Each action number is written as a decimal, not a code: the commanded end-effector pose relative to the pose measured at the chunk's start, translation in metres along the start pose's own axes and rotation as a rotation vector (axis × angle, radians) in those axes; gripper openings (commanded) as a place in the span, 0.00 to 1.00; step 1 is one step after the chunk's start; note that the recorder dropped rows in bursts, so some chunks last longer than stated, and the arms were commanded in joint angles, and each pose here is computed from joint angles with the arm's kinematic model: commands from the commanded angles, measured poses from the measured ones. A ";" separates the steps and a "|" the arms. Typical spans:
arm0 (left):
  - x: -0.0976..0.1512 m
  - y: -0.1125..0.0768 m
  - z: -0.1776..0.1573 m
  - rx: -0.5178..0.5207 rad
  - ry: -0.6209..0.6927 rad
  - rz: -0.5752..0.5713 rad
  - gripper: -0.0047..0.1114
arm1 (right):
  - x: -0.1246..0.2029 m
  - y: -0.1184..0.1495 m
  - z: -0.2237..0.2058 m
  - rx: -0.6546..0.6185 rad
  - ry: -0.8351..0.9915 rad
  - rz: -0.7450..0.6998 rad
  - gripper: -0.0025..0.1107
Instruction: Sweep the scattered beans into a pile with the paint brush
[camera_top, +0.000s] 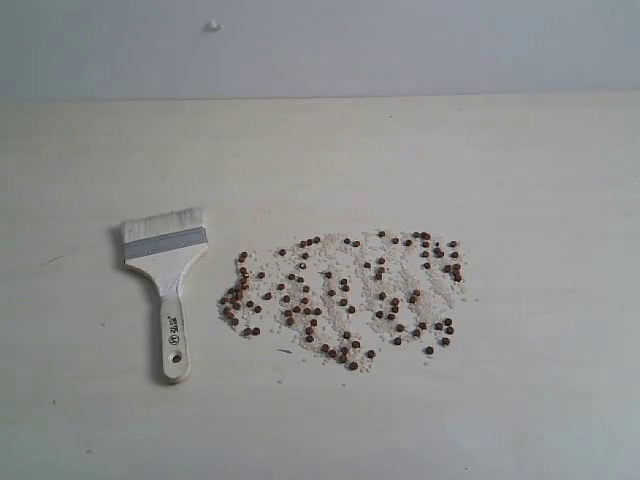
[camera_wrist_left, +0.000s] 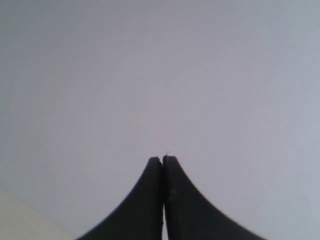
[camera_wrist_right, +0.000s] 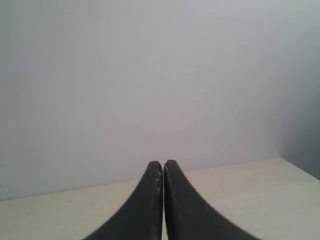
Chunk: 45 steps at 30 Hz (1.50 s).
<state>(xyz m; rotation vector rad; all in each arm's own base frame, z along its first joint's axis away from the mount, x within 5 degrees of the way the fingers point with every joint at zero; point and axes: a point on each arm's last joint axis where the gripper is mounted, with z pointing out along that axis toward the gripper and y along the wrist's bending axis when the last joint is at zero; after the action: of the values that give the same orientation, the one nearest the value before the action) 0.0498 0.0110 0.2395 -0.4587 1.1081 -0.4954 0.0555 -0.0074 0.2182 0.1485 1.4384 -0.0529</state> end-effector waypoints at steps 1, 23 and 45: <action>-0.004 0.001 0.005 -0.028 -0.029 -0.065 0.04 | 0.001 0.000 0.000 -0.004 -0.009 -0.005 0.02; 0.015 -0.054 0.168 -0.206 1.174 0.363 0.04 | 0.001 0.000 0.000 -0.004 -0.009 -0.005 0.02; 0.148 -0.072 0.156 -0.265 1.673 0.536 0.04 | 0.001 0.000 0.000 -0.004 -0.009 -0.005 0.02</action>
<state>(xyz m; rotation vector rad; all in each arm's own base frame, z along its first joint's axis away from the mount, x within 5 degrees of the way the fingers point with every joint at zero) 0.2310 -0.1010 0.2301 0.1720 2.8872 -0.0654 0.0555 -0.0074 0.2182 0.1485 1.4384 -0.0529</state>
